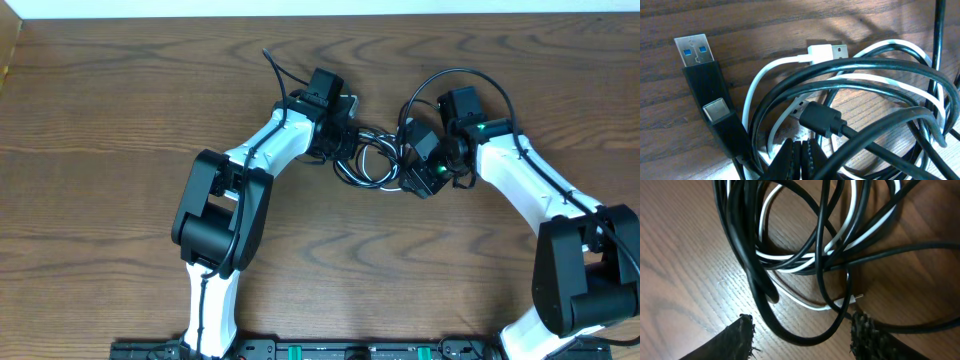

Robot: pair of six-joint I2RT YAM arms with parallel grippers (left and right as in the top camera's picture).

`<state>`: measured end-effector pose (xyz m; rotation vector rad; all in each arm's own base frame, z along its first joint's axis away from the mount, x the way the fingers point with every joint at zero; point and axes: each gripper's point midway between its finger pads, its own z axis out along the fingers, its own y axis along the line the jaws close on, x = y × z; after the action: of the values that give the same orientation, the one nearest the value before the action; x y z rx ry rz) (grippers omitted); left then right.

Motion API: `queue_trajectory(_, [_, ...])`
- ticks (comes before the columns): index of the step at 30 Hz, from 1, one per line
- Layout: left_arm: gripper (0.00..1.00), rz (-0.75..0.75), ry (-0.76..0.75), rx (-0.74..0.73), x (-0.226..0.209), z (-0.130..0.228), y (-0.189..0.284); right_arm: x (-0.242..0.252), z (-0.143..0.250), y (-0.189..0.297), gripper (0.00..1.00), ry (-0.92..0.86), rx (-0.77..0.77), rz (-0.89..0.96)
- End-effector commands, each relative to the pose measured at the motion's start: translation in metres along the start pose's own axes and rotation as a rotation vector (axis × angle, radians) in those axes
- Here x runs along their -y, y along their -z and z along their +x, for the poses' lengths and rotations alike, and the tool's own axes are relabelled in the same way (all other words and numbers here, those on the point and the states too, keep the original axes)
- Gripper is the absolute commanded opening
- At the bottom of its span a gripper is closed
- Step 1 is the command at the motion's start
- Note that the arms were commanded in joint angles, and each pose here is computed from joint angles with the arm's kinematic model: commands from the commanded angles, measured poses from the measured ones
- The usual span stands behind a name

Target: Untangle cables

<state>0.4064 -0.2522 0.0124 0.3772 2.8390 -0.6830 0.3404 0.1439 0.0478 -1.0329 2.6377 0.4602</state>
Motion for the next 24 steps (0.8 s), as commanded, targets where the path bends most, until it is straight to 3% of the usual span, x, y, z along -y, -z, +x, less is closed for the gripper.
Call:
queue_trajectory(1, [0.08, -0.015, 0.001, -0.017, -0.008, 0.005, -0.005, 0.000, -0.003, -0.005, 0.53, 0.025, 0.001, 0.006])
queue_trajectory(15, [0.08, -0.016, 0.001, -0.016, -0.008, 0.005, -0.005, -0.006, -0.005, -0.018, 0.44, 0.120, 0.062, -0.032])
queue_trajectory(18, [0.08, -0.016, 0.001, -0.016, -0.008, 0.005, -0.005, -0.004, -0.006, -0.023, 0.31, 0.134, 0.090, -0.022])
queue_trajectory(21, [0.08, -0.016, 0.001, -0.017, -0.008, 0.005, -0.005, -0.003, -0.005, -0.027, 0.04, 0.139, 0.104, -0.015])
queue_trajectory(24, [0.07, -0.016, 0.001, -0.017, -0.008, 0.005, -0.005, -0.004, -0.003, -0.028, 0.01, 0.131, 0.096, -0.019])
